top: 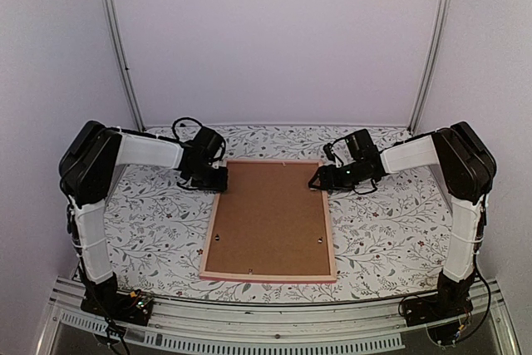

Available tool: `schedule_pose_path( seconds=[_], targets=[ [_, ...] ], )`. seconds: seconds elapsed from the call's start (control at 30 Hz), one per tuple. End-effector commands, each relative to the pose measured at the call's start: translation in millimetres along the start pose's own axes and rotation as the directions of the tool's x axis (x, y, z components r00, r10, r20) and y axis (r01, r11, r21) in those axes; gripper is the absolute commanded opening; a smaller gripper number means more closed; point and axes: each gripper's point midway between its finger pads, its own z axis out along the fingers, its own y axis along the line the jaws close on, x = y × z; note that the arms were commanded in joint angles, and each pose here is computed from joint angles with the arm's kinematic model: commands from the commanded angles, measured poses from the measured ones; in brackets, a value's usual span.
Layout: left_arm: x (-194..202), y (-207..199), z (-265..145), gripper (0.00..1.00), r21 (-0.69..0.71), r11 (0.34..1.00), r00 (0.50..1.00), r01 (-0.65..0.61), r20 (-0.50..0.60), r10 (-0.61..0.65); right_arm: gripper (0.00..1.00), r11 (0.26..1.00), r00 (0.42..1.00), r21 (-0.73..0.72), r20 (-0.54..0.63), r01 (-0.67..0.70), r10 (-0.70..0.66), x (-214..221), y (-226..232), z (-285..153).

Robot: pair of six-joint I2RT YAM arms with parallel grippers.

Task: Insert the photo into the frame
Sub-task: Press the fastener onto the backboard.

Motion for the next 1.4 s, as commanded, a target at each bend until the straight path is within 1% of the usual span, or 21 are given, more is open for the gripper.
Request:
schedule_pose_path(
  seconds=[0.0, 0.13, 0.27, 0.37, 0.5, 0.67, 0.77, 0.9, 1.1, 1.27, 1.37],
  targets=[
    [35, 21, 10, 0.39, -0.098, 0.995, 0.995, -0.033, -0.097, 0.023, 0.80, 0.996, 0.985, 0.055, -0.157, -0.069, 0.077, 56, -26, 17],
    [19, 21, 3, 0.39, -0.074, 0.997, 0.999, 0.007, -0.038, -0.010, 0.80, 0.996, 0.984, 0.054, -0.159, -0.070, 0.078, 57, -26, 17],
    [4, 14, 0, 0.38, 0.046, 0.995, 0.996, 0.087, -0.002, -0.087, 0.79, 0.996, 0.983, 0.058, -0.164, -0.073, 0.082, 58, -27, 16],
    [-6, 12, -2, 0.41, 0.124, 0.982, 0.990, 0.140, 0.018, -0.143, 0.79, 0.995, 0.982, 0.064, -0.167, -0.075, 0.085, 61, -28, 16],
    [-10, 20, 0, 0.45, 0.096, 0.984, 0.988, 0.147, 0.024, -0.150, 0.79, 0.995, 0.981, 0.067, -0.171, -0.079, 0.089, 63, -28, 15],
    [-13, 26, 4, 0.43, 0.060, 0.988, 0.989, 0.141, 0.029, -0.143, 0.80, 0.994, 0.981, 0.067, -0.172, -0.082, 0.093, 63, -28, 15],
    [-15, 27, 5, 0.42, 0.073, 0.985, 0.986, 0.158, 0.040, -0.161, 0.79, 0.994, 0.980, 0.068, -0.176, -0.084, 0.095, 65, -29, 16],
    [-16, 19, 7, 0.42, 0.144, 0.971, 0.980, 0.192, 0.032, -0.199, 0.79, 0.994, 0.979, 0.071, -0.179, -0.085, 0.097, 67, -30, 16],
    [-16, 23, 7, 0.42, 0.139, 0.968, 0.976, 0.209, 0.033, -0.215, 0.79, 0.993, 0.977, 0.073, -0.186, -0.091, 0.103, 73, -31, 16],
    [-12, 26, 10, 0.41, 0.108, 0.976, 0.982, 0.187, 0.015, -0.189, 0.79, 0.993, 0.976, 0.071, -0.188, -0.095, 0.106, 74, -32, 17],
    [-8, 28, 13, 0.41, 0.069, 0.987, 0.989, 0.147, -0.004, -0.147, 0.79, 0.993, 0.977, 0.068, -0.187, -0.093, 0.104, 73, -32, 18]
  ],
)
